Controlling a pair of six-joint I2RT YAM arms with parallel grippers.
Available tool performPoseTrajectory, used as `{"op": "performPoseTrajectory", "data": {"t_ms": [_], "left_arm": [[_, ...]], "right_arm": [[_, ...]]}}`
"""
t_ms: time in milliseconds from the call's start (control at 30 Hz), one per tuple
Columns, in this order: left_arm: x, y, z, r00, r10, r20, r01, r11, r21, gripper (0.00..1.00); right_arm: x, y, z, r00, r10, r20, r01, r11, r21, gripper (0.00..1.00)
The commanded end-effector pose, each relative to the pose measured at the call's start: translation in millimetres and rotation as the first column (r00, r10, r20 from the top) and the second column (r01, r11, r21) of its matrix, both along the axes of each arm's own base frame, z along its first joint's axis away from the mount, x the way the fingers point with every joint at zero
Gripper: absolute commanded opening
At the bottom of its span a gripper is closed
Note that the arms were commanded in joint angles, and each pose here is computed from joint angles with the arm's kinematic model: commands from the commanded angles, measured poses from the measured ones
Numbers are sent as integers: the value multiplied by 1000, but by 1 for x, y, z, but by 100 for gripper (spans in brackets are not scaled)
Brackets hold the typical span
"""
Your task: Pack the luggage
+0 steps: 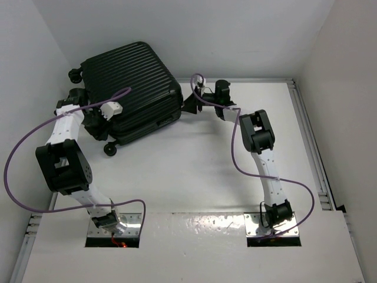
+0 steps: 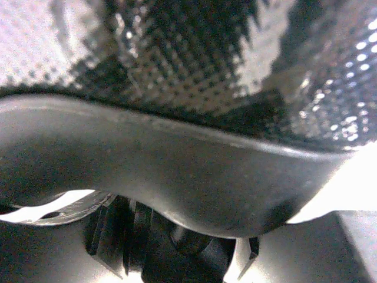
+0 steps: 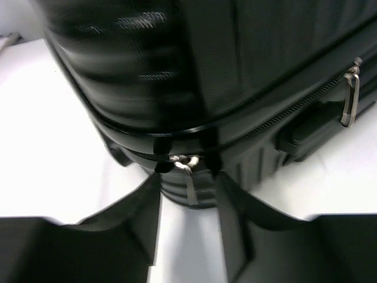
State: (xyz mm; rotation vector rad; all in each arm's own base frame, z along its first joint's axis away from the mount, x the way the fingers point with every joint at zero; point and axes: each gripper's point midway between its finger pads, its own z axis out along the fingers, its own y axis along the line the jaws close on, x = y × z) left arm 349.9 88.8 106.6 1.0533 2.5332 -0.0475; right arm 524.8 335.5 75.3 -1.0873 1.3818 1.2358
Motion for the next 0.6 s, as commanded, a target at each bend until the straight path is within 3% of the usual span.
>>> {"op": "performPoseTrajectory", "data": {"t_ms": [0, 67, 100, 200, 400, 500, 567], "left_arm": [[111, 57, -22, 931, 169, 325, -216, 970, 114, 11], [110, 62, -22, 930, 170, 325, -219, 968, 120, 11], [110, 61, -22, 930, 167, 326, -214, 970, 113, 11], [107, 71, -22, 930, 170, 327, -221, 967, 124, 9], [106, 102, -33, 914, 239, 326, -298, 944, 142, 7], [108, 121, -36, 900, 282, 333, -348, 925, 156, 6], [109, 127, -40, 900, 292, 325, -361, 916, 176, 4]], "right_arm": [[-2, 16, 17, 995, 52, 85, -54, 998, 18, 37], [3, 20, 19, 995, 32, 94, -34, 999, 22, 28], [4, 21, 19, 996, 23, 91, -26, 999, 27, 17], [11, 22, 24, 994, -15, 106, 10, 999, 43, 0], [37, 15, 41, 964, -158, 213, 153, 987, 40, 0], [87, 1, 44, 889, -385, 249, 390, 920, 32, 0], [100, -7, 38, 862, -439, 253, 448, 894, 26, 0]]}}
